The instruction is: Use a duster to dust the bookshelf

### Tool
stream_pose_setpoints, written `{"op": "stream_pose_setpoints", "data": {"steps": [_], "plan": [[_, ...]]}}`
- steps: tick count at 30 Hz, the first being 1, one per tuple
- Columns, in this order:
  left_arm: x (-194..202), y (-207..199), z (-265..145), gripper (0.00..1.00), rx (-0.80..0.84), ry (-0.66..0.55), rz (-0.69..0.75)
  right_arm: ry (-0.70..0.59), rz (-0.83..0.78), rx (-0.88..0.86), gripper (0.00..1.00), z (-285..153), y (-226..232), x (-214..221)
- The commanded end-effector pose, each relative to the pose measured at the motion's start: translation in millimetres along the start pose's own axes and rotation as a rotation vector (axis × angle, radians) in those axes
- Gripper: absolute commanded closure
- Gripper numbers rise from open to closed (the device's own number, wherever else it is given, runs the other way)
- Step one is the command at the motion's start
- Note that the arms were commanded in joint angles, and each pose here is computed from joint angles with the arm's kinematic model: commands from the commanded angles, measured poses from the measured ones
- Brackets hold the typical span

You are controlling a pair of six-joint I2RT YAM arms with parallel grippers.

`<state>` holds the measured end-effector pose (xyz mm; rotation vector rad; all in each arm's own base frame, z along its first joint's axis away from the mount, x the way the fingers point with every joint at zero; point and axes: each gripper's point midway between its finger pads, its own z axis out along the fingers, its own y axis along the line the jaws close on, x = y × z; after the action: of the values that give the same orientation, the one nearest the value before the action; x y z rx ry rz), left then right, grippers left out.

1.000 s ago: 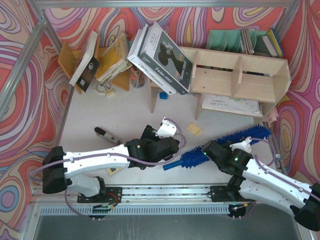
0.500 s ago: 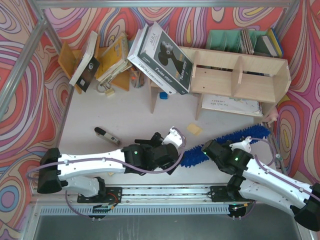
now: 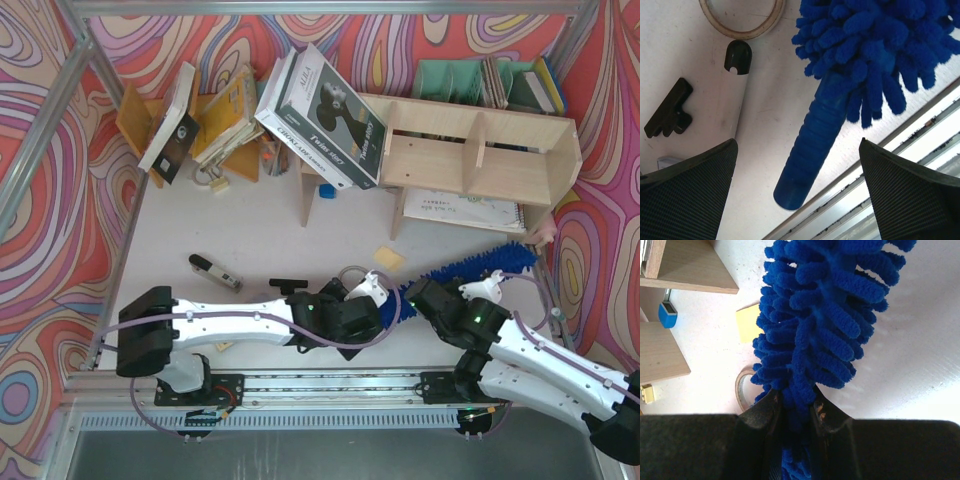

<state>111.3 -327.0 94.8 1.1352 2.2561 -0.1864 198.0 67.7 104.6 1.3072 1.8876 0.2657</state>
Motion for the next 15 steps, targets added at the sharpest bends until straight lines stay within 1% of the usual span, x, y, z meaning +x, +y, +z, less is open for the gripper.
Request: {"op": "stream_pose_setpoints", "data": {"steps": [1, 5, 11, 15], "plan": [[1, 3, 11, 0.02, -0.054, 0.021, 0.024, -0.035, 0.036, -0.050, 0.94, -5, 16, -11], [-2, 1, 18, 0.02, -0.063, 0.017, 0.026, -0.026, 0.038, -0.052, 0.95, -5, 16, -10], [-8, -2, 22, 0.16, -0.058, 0.002, 0.027, -0.025, 0.038, -0.052, 0.94, -4, 15, -9], [-5, -4, 28, 0.27, -0.063, 0.020, 0.037, -0.024, 0.040, -0.053, 0.94, -4, 15, -9]]}}
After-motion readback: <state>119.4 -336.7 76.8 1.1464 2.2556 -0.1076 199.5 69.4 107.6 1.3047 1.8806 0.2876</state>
